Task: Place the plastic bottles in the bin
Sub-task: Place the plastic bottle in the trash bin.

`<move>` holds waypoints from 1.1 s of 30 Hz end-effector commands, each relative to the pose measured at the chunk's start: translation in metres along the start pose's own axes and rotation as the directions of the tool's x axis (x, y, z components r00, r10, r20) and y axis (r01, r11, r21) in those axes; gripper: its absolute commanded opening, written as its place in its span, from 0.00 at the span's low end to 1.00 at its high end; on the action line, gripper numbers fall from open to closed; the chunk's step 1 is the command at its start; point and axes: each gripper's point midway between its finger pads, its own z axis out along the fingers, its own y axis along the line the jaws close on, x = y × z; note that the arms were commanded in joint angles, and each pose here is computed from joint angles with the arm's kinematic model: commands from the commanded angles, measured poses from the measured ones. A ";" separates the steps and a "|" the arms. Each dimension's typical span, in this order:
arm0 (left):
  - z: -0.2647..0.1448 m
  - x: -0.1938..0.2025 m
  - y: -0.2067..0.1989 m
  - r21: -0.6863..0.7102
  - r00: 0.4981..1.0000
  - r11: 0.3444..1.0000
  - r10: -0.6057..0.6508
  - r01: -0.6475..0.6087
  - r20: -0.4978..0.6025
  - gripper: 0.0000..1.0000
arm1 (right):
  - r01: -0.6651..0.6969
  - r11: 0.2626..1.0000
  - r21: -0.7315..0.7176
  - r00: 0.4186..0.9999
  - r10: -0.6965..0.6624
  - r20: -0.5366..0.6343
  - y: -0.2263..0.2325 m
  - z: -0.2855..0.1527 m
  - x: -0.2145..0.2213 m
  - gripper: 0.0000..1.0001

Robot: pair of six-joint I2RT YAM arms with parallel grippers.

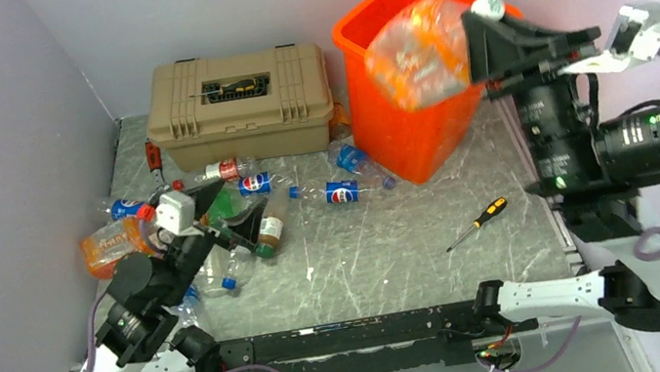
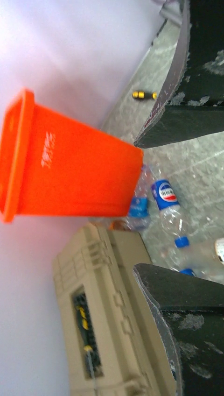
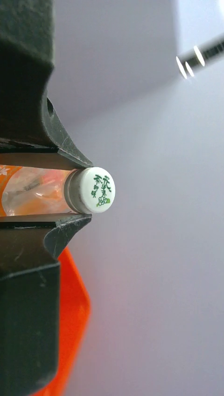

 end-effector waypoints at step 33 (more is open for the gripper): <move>0.018 0.041 0.061 -0.332 0.976 0.940 0.001 -0.076 -0.219 1.00 | 0.285 0.664 0.691 0.959 -0.195 -0.208 -0.268 0.168 0.158 0.81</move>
